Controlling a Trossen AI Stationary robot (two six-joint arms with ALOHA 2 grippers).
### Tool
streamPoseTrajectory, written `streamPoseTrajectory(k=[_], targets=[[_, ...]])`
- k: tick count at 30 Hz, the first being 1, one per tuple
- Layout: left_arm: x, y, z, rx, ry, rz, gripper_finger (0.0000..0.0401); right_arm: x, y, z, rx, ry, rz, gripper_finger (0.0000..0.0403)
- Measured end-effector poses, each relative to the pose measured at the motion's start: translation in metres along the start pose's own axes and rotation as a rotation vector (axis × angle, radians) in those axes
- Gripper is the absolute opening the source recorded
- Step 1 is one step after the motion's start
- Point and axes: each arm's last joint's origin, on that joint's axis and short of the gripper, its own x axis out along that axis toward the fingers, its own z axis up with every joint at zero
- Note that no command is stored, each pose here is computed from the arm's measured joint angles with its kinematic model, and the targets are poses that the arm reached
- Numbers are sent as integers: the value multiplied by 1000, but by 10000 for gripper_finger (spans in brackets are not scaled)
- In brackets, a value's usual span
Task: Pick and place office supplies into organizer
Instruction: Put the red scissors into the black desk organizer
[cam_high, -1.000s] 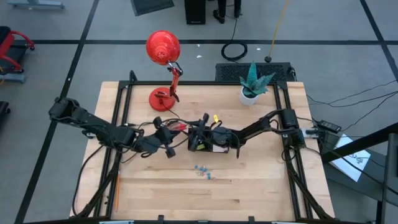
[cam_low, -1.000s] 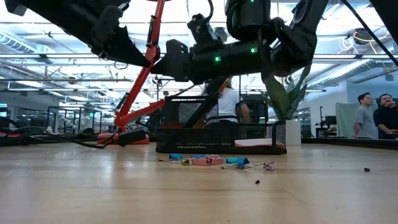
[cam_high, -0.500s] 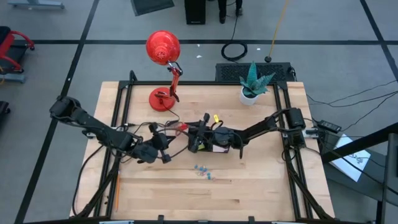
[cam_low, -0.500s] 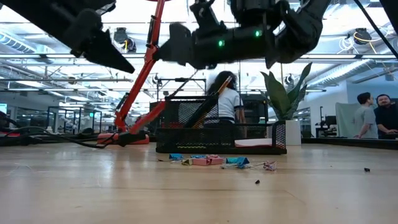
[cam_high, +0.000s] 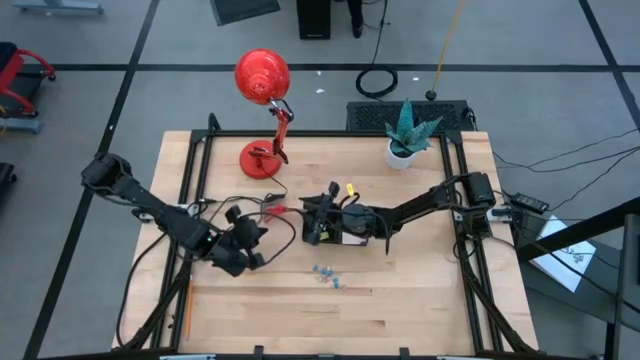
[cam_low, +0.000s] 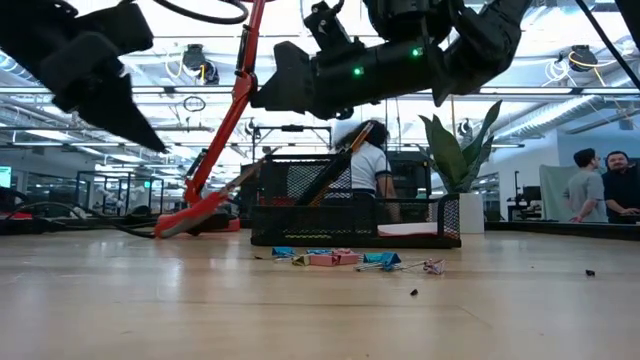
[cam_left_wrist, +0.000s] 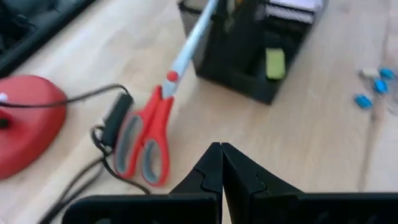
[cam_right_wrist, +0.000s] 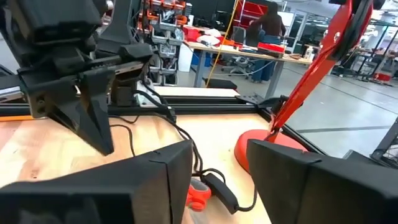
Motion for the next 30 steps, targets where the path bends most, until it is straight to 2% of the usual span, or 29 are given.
streamPoseTrajectory(k=[5, 8, 10, 13, 18, 20, 23, 26, 30], targets=[[-2, -2, -4, 87, 39, -35, 6, -4, 8, 1, -7, -4, 22, 135], [-2, -2, -4, 203, 53, -58, 8, -7, 13, 4, -10, -16, 36, 134], [0, -4, -6, 238, 56, -58, 20, -11, 17, 8, -29, -28, 49, 134], [4, -9, -7, 267, 54, -84, 63, -20, 23, 22, -59, -61, 46, 134], [20, -26, -12, 360, 42, -121, 173, -42, 33, 50, -129, -100, 70, 141], [31, -28, -18, 405, 63, -77, 218, -52, 37, 59, -139, -95, 79, 147], [48, -27, -29, 451, 73, 58, 276, -68, 43, 70, -170, -63, 95, 159], [57, -29, -37, 472, 79, 115, 313, -83, 49, 77, -195, -33, 103, 172], [55, -39, -35, 466, 49, 93, 329, -100, 57, 82, -205, 7, 113, 184]])
